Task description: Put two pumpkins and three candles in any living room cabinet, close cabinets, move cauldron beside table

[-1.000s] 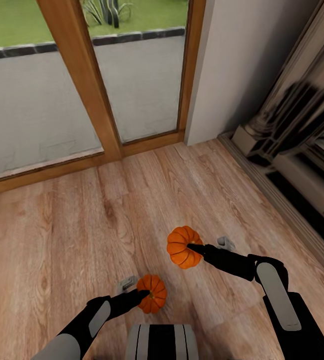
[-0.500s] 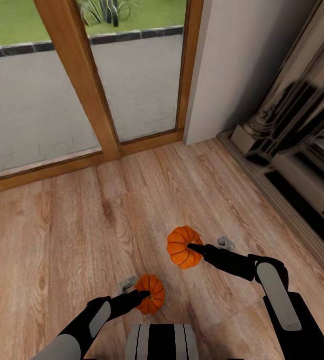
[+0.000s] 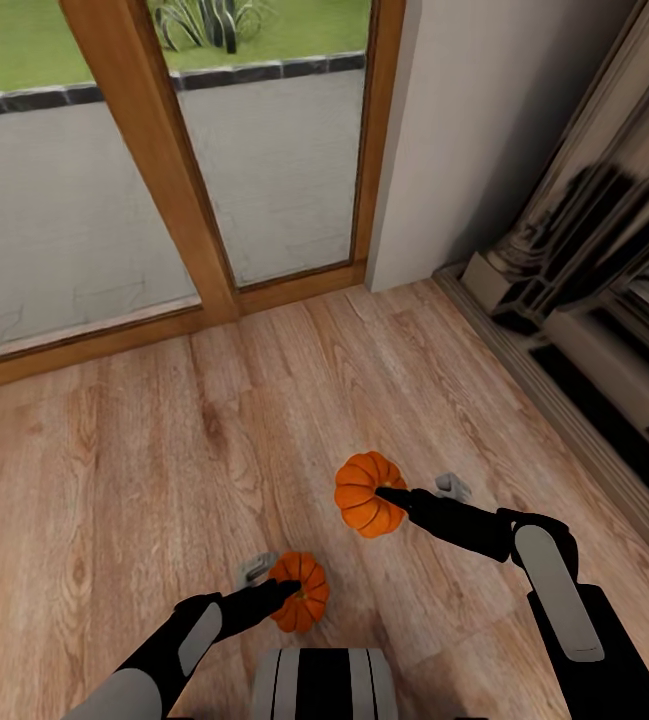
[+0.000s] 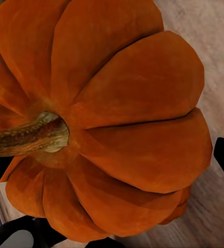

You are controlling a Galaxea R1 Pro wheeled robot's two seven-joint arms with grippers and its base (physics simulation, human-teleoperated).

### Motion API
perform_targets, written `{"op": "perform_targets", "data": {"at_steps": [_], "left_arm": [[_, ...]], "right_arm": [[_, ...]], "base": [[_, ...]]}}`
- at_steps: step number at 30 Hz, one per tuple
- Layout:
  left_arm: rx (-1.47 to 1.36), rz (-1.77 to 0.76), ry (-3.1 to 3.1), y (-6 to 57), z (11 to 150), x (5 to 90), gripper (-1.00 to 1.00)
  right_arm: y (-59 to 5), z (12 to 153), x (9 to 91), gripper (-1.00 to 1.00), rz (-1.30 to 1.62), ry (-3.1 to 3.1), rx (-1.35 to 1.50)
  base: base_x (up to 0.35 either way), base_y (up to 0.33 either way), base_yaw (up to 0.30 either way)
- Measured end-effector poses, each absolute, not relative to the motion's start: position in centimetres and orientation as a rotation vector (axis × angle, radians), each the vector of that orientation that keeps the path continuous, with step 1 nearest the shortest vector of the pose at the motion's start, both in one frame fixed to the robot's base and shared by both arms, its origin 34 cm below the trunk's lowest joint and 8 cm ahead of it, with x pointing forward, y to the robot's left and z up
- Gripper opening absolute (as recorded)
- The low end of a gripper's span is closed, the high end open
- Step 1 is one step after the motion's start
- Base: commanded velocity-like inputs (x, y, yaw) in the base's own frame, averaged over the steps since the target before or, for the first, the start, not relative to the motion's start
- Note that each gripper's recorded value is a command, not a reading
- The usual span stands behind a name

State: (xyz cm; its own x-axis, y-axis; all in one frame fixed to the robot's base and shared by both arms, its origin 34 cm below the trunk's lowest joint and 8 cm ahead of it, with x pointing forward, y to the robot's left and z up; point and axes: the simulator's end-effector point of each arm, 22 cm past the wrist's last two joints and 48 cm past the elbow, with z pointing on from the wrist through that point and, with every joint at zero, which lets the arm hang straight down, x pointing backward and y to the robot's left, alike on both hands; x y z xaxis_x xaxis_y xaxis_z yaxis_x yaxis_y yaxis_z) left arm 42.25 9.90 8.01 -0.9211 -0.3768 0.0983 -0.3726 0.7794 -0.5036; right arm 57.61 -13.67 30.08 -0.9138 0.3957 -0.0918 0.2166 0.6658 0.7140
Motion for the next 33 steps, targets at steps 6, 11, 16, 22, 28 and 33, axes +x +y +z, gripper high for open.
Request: {"op": "perform_targets", "data": {"at_steps": [6, 11, 16, 22, 28, 33], "left_arm": [[-0.627, -0.833, 2.956, 9.96, 7.99, 42.24, -1.0], [-0.643, -0.827, 2.953, 10.16, 7.96, 42.34, -1.0], [-0.644, -0.82, 2.955, 10.34, 7.91, 42.34, -1.0], [-0.628, -0.813, 2.96, 10.39, 7.95, 42.26, -1.0], [-0.625, -0.813, 2.96, 10.38, 7.95, 42.27, -1.0], [-0.603, -0.807, 2.955, 10.44, 8.33, 42.63, -1.0]], "right_arm": [[-13.67, 30.08, 57.61, -1.0, 1.087, 2.643, 0.494], [-13.67, 30.08, 57.61, -1.0, 1.087, 2.643, 0.494], [-13.66, 30.08, 57.61, -1.0, 1.087, 2.643, 0.494], [-13.64, 30.32, 57.71, -1.0, 1.09, 2.638, 0.493], [-13.68, 30.27, 57.69, -1.0, 1.086, 2.64, 0.492], [-13.63, 30.96, 57.94, -1.0, 1.091, 2.627, 0.486]], "base": [[0.0, 0.0, 0.0], [0.0, 0.0, 0.0], [0.0, 0.0, 0.0], [0.0, 0.0, 0.0], [0.0, 0.0, 0.0], [0.0, 0.0, 0.0]]}}
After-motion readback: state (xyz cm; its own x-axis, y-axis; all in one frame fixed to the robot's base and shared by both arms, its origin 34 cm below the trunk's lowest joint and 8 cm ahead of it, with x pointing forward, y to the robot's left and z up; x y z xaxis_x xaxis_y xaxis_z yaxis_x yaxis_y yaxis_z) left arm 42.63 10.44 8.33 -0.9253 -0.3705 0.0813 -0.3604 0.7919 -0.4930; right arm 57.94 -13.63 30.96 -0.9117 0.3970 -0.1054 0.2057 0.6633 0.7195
